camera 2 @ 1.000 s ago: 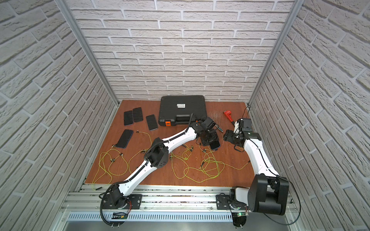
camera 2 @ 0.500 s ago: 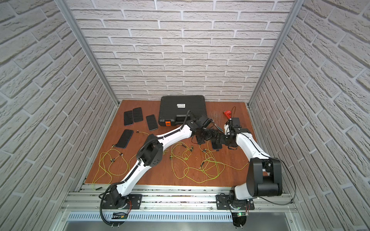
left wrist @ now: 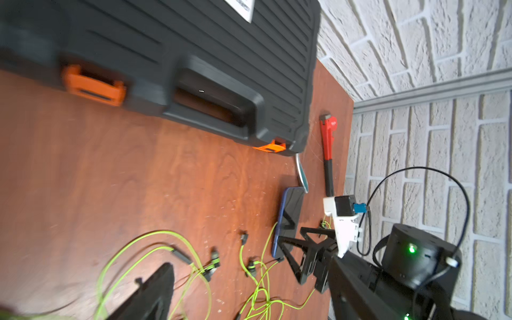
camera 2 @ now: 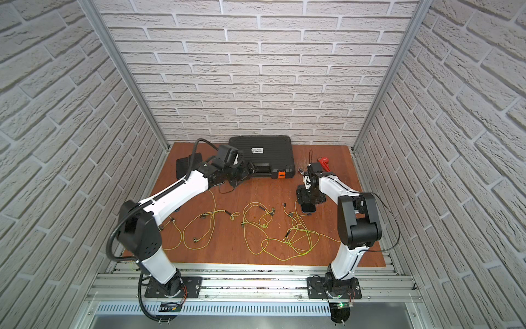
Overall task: Plug wired earphones into phones
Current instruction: Pick up the phone at the center of the board.
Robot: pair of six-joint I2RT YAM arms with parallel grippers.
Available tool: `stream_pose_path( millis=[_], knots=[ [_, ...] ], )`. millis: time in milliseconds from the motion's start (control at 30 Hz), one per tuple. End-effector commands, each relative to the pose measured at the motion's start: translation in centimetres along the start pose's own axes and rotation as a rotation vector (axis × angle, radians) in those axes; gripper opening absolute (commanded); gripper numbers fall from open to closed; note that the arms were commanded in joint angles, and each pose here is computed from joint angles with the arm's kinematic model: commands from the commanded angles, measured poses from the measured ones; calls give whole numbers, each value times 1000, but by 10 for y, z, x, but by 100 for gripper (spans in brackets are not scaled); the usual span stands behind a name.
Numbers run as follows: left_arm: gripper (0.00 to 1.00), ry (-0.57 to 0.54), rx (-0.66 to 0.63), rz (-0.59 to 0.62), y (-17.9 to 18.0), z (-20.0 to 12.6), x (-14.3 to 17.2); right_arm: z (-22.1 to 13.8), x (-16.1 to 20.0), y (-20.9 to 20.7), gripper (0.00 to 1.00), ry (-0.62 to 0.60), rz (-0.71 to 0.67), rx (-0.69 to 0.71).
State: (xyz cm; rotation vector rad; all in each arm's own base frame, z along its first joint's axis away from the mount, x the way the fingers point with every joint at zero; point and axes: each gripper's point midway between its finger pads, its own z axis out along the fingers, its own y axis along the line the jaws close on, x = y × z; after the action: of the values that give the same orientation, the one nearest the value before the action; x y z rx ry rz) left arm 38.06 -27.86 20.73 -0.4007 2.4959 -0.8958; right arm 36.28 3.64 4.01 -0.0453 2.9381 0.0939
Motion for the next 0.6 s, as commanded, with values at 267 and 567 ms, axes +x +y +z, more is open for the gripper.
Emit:
stream_pose_path(
  millis=[267,567],
  knots=[
    [85,-84,-55,-32,43,-21,-15,23,3,-10,78,68,24,90],
    [84,-86,-58,-43,44,-17,-19,-3,2,-22,60,28,43,132]
  ],
)
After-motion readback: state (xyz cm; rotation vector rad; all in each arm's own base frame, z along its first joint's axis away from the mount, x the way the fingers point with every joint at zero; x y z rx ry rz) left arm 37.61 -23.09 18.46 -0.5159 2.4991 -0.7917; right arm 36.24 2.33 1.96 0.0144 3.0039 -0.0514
